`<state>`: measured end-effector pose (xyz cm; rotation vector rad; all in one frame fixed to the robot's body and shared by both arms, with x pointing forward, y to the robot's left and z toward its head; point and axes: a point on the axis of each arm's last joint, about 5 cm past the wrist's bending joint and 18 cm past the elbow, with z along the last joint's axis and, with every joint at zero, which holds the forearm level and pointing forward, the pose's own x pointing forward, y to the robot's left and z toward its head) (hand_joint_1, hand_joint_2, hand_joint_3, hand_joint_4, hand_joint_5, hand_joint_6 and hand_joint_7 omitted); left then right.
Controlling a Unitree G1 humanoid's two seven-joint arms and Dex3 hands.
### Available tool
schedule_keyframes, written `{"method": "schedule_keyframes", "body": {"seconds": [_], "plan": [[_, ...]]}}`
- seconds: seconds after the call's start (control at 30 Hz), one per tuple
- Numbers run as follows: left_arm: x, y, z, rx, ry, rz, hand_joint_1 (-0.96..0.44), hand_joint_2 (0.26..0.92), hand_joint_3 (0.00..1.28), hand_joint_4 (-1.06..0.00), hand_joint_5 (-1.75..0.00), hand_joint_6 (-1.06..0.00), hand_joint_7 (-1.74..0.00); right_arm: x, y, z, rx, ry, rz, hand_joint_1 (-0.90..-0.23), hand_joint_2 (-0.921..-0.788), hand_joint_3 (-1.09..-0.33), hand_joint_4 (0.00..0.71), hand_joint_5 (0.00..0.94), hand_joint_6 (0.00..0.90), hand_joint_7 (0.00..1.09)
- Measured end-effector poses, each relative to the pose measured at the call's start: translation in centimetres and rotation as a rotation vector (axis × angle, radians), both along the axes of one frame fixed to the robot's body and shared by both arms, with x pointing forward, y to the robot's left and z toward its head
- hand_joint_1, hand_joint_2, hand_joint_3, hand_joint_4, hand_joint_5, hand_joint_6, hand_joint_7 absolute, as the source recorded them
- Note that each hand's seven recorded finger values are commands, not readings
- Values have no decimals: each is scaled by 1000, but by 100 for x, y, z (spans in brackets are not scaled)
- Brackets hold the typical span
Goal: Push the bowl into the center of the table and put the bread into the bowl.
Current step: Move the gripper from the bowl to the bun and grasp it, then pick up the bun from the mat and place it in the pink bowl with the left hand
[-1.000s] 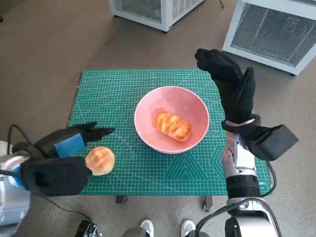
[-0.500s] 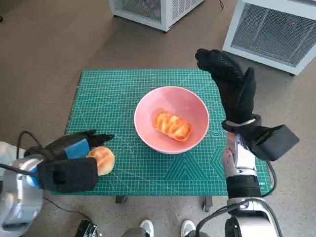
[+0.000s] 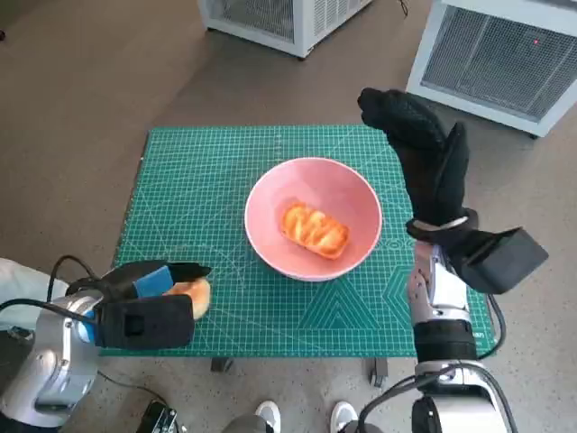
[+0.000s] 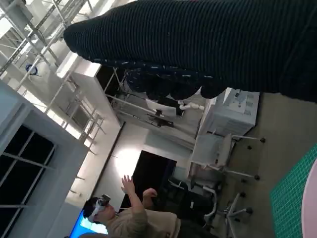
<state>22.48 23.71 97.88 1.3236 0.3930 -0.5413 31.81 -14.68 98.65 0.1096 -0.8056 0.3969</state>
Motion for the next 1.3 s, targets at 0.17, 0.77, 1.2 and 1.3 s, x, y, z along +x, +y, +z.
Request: {"method": "schedule_keyframes", "body": {"seconds": [0.17,0.77,1.2,1.3], "plan": [[1,-5,-11,2,-25,-23,14,876,78,-707,-1095,-769,-1051,0,0,0,0,0,0,-685,-921,-776,224,0,93,491],[-3,101,215,-136,-156,-13,3,874,74,-779,-1054,-715,-1099,1,-3,-2,0,3,0,-687,-921,-777,224,0,91,494],[75,36,878,-235,-491,-38,3,895,66,-743,-1109,-679,-1119,2,-9,-2,-3,4,0,-683,-921,-778,223,0,90,496],[101,-19,978,-260,-553,-57,3,895,66,-747,-1105,-675,-1122,2,-10,0,-4,3,0,-682,-921,-777,223,0,90,496]]}}
